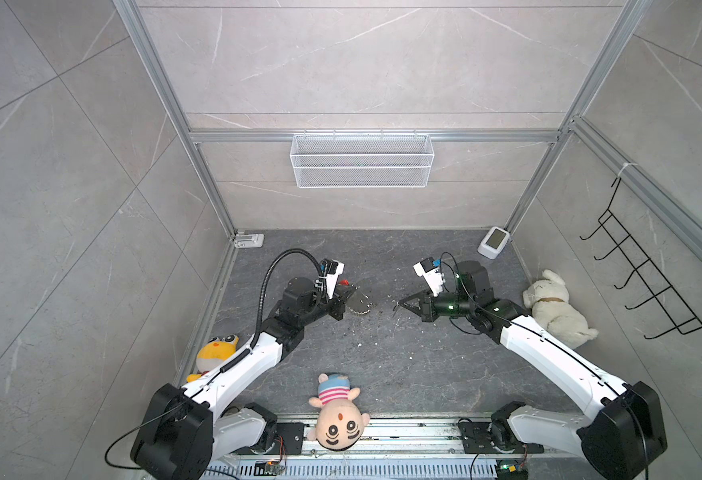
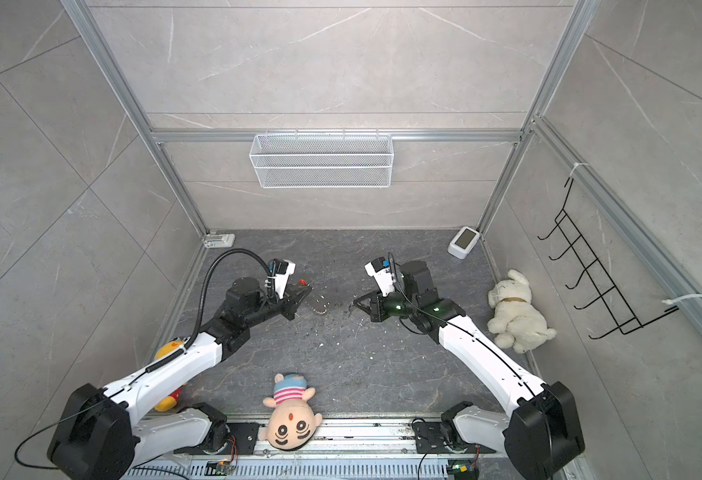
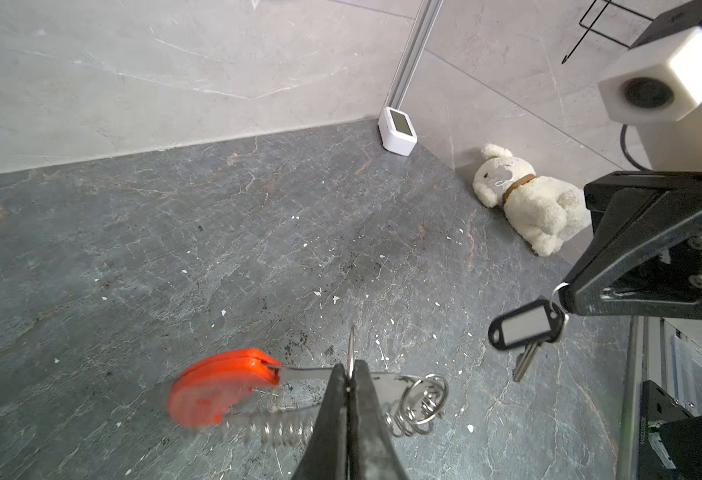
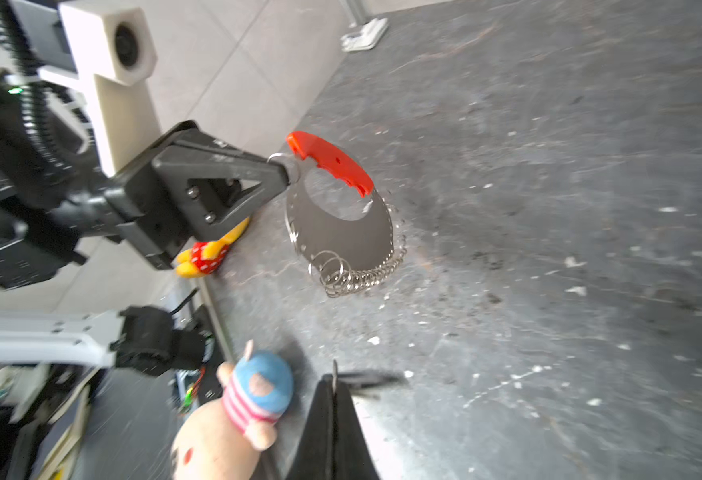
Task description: Put the keys on the keyring
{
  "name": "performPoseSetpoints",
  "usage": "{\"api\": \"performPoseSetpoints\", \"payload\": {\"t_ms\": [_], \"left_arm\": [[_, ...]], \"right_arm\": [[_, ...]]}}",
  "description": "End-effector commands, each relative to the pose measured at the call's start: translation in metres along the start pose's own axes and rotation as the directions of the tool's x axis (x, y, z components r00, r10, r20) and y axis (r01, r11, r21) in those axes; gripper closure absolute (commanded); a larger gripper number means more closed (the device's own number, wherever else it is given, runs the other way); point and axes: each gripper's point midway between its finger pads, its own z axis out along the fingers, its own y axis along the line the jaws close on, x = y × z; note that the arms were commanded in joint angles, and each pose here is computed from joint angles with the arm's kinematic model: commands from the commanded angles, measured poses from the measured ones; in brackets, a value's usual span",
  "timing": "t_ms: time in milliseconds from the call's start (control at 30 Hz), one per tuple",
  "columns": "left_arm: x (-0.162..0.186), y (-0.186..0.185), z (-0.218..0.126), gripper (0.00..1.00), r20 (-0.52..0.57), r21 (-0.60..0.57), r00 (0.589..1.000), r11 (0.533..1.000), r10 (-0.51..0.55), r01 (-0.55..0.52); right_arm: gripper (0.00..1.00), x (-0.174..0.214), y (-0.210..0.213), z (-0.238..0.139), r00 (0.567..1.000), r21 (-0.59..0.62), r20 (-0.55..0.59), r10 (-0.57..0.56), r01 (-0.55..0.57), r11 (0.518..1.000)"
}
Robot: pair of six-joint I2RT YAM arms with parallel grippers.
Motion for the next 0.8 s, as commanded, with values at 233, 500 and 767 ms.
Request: {"api": "performPoseSetpoints", "payload": {"t_ms": [233, 500, 767], "left_arm": [[-0.039, -0.080, -0.019, 1.00, 0.161, 0.362, 0.971, 0.905, 0.174, -0.223], [-0.027, -0.112, -0.027, 1.00, 0.290, 0.476, 0.881, 0.743, 0.374, -0.471], [-0.021, -0.113, -0.013, 1.00, 0.332, 0.504, 0.851, 0.686, 0.407, -0.525]], "right_arm": [[1.00, -0.010, 0.066, -0.027, 0.999, -0.250, 0.001, -0.051, 0.050, 0.967], [1.00, -0.020, 0.060, -0.010, 0.999, -0.289, 0.014, -0.046, 0.048, 0.956], [1.00, -0.030, 0.060, 0.000, 0.998, -0.331, 0.026, -0.058, 0.063, 0.942]]}}
